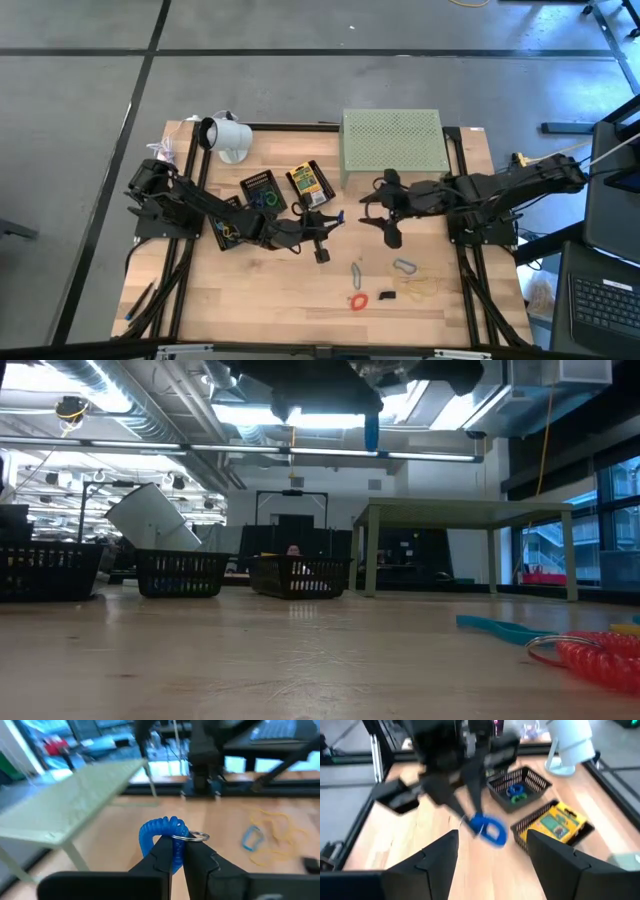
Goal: Pick & Place Office Desk Supplies
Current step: Put the blue spring keychain into the middle black basket, then put the blue rubber band into the left black basket
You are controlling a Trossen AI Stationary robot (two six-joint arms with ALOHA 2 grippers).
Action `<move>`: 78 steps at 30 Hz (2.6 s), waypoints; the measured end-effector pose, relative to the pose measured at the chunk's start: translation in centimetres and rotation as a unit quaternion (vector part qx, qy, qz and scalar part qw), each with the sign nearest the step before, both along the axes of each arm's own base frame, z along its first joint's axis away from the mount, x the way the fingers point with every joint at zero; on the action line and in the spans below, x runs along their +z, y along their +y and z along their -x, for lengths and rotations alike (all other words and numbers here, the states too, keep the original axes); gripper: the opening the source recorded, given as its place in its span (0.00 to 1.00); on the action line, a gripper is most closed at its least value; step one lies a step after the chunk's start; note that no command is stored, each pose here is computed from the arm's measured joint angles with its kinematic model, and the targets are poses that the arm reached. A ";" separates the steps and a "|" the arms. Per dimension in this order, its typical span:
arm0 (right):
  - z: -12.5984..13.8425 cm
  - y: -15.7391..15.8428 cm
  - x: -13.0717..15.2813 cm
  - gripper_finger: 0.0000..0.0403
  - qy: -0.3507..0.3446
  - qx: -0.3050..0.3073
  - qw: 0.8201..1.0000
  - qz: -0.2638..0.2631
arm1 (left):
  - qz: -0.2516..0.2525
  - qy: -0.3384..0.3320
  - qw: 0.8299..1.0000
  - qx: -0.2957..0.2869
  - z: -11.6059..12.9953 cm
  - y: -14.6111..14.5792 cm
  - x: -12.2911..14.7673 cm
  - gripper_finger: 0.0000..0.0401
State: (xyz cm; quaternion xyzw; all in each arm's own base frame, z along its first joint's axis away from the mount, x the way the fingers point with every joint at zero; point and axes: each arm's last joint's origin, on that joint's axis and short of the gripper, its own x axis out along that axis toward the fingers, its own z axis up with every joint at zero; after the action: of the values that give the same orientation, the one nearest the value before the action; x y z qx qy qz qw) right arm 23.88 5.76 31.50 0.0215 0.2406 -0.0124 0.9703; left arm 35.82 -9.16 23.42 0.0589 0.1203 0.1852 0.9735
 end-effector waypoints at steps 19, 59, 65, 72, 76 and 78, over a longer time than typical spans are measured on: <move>0.3 3.6 -2.8 0.46 0.078 -0.027 0.995 0.062 | -0.063 0.005 0.995 0.081 1.6 1.1 2.7 0.07; 4.0 2.2 -13.8 0.42 0.288 -0.206 0.935 0.025 | 0.273 0.398 0.838 0.254 9.2 11.2 -2.5 0.26; 5.0 2.4 -16.0 0.42 0.352 -0.148 0.922 -0.058 | 0.274 0.398 0.838 0.253 9.2 11.2 -2.5 0.33; 5.9 3.9 -17.8 0.42 0.364 -0.004 0.928 -0.082 | 0.292 0.400 0.835 0.240 9.1 11.1 -2.5 0.33; 6.3 4.7 -17.8 0.42 0.361 0.038 0.930 -0.058 | 0.295 0.401 0.834 0.237 9.1 11.0 -2.5 0.34; 6.4 4.9 -17.8 0.42 0.357 0.051 0.932 -0.040 | 0.295 0.400 0.834 0.238 9.1 11.0 -2.5 0.33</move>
State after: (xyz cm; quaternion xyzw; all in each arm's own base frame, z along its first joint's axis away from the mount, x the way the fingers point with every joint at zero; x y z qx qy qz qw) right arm 17.47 10.67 13.74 0.0426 0.5721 0.0399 0.8181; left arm 26.73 1.85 20.90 -0.1928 0.5586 0.3269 0.7375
